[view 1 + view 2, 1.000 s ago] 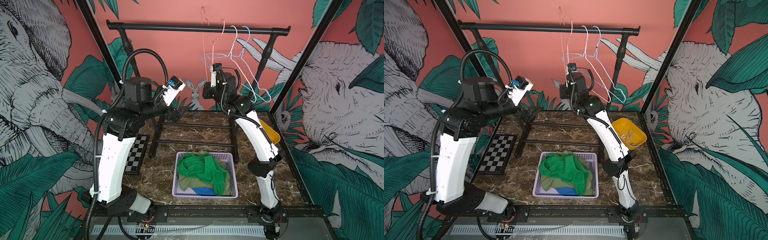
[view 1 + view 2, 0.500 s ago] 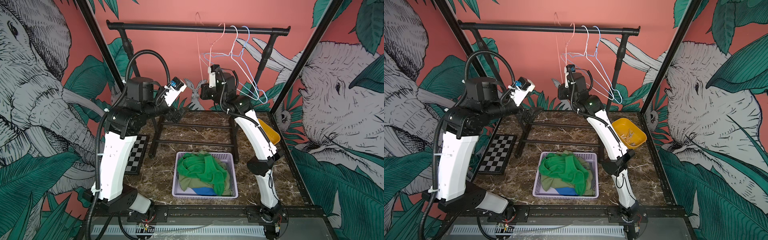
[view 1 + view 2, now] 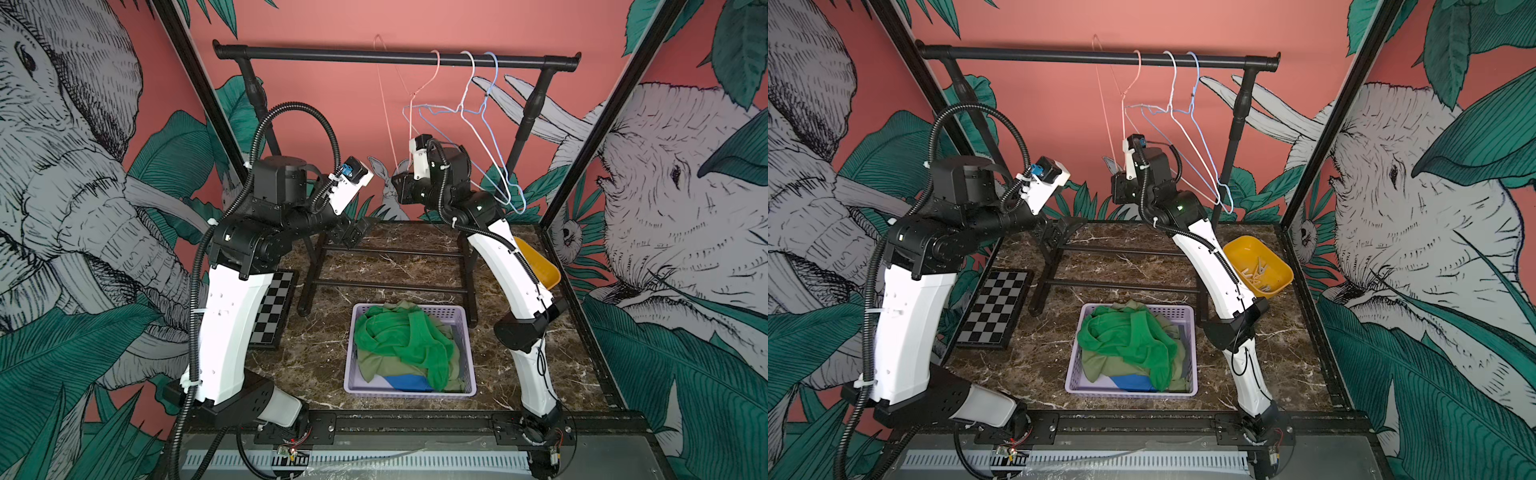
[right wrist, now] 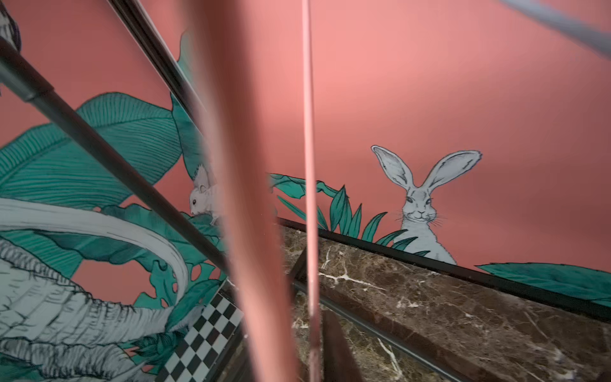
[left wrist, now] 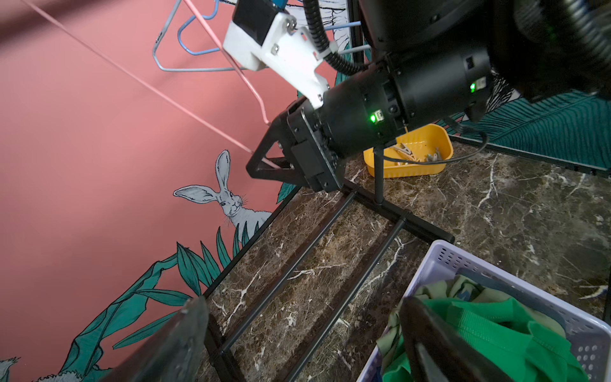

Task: Remove the clothespins securing tank tops to the hanger
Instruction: Place the hanger on the clothesline, then reset both arms

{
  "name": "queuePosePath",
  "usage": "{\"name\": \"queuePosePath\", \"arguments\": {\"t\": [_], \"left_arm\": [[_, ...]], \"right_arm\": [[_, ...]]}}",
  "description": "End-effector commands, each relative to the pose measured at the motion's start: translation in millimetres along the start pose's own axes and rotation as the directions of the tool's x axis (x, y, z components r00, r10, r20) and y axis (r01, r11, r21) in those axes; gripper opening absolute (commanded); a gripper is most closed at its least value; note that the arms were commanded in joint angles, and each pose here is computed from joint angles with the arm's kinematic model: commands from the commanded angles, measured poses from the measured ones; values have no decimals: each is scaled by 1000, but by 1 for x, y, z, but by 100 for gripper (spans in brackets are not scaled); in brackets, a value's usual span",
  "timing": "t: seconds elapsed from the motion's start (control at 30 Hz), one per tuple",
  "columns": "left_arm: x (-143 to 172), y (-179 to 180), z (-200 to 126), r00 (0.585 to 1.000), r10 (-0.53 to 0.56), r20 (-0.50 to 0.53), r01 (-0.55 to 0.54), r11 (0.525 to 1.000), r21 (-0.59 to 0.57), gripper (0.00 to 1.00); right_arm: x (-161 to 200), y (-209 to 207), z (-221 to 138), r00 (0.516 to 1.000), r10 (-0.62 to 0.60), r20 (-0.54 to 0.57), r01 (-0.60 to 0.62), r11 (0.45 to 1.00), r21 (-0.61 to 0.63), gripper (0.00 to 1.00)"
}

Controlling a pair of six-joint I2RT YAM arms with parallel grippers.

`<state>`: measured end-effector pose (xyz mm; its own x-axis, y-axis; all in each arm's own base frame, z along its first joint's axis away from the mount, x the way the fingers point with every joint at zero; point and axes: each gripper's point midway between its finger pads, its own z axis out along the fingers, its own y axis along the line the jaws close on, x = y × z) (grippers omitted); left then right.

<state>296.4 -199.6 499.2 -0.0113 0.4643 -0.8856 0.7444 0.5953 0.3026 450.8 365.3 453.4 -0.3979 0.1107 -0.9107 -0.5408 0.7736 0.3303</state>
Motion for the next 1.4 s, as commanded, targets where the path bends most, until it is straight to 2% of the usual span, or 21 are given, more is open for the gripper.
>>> {"name": "queuePosePath", "arguments": {"t": [0.0,0.13,0.3,0.53,0.63,0.77,0.9,1.1,1.2,1.37], "left_arm": [[-7,1,-13,999,19,32,-19,1000,-25,93],[-3,3,-12,999,27,25,-26,999,-40,93],[3,2,-14,999,35,13,-35,998,-48,94],[9,-2,-18,1000,29,10,-28,998,-53,95],[14,4,-21,1000,6,1,-6,995,-97,95],[29,24,-24,998,-47,-35,38,973,-229,98],[50,26,-22,993,-96,-62,77,963,-260,99],[78,24,-16,984,-158,-80,131,953,-272,99],[93,30,-14,979,-181,-95,144,939,-312,99],[122,37,-13,966,-223,-129,160,911,-381,99]], "right_arm": [[-13,20,-17,1000,2,26,0,996,-84,36],[-29,33,-35,997,-21,71,29,994,-110,50],[-47,46,-69,990,-59,127,74,991,-112,63],[-44,63,-112,987,-111,119,123,987,-99,68],[-35,65,-130,989,-123,81,132,984,-116,71],[-10,56,-150,990,-136,-21,133,985,-106,76],[16,57,-163,988,-125,-91,110,982,-153,79],[31,63,-198,987,-120,-102,95,971,-219,83],[39,57,-214,985,-123,-118,97,974,-204,93],[68,44,-232,981,-144,-131,117,973,-199,98]]}}
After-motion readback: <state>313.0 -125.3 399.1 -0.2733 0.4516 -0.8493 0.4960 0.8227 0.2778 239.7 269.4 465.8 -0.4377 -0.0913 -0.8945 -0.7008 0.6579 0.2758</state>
